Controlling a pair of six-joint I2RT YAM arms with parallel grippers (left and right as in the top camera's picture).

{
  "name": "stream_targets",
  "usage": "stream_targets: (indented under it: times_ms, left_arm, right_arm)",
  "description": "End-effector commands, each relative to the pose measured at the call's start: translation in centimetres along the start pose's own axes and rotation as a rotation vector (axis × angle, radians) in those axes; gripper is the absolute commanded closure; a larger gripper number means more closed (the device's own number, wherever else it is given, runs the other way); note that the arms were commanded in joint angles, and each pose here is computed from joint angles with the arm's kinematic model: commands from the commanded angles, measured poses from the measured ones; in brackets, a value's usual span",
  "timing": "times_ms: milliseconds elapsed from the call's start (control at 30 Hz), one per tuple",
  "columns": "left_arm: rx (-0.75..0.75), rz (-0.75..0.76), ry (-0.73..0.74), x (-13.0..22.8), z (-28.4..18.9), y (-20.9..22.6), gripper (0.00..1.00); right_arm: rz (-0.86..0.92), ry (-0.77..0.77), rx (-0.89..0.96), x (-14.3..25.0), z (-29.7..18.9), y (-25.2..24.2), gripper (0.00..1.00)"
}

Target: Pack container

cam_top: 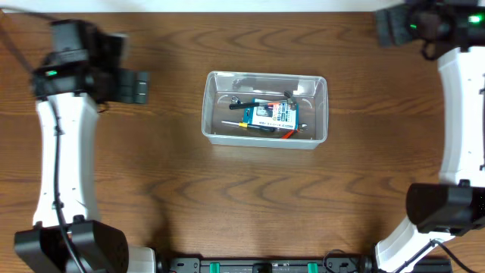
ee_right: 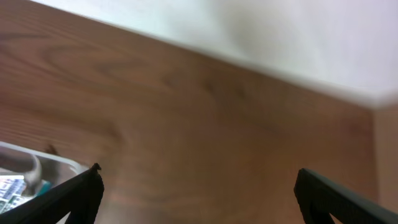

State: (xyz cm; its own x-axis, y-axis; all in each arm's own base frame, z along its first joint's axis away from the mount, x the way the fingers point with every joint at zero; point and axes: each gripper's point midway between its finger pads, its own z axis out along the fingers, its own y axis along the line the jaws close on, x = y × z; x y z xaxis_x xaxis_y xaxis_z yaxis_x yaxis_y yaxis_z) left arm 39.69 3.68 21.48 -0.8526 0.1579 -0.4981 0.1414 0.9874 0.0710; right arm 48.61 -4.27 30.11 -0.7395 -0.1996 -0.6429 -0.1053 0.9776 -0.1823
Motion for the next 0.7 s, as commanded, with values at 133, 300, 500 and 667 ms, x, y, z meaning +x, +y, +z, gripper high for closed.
stream_targets:
  times_ms: [133, 300, 500, 667]
  left_arm:
    - [0.009, 0.107, 0.07, 0.8, 0.3, -4.4, 0.02]
    - [0.027, 0.128, 0.064, 1.0, -1.0, -6.0, 0.02]
    - [0.015, 0.099, -0.044, 1.2, -4.7, -6.2, 0.02]
    - [-0.008, 0.102, -0.219, 3.1, -7.9, -6.6, 0.02]
  right_arm:
    - [0.293, 0.135, 0.023, 5.3, 0.3, -5.7, 0.01]
    - [0.359, 0.204, -0.005, 7.9, -1.5, -6.5, 0.01]
    - [0.368, 0.248, -0.018, 10.6, -4.1, -4.8, 0.01]
    - [0.325, 0.25, -0.048, 14.7, -5.5, -0.6, 0.01]
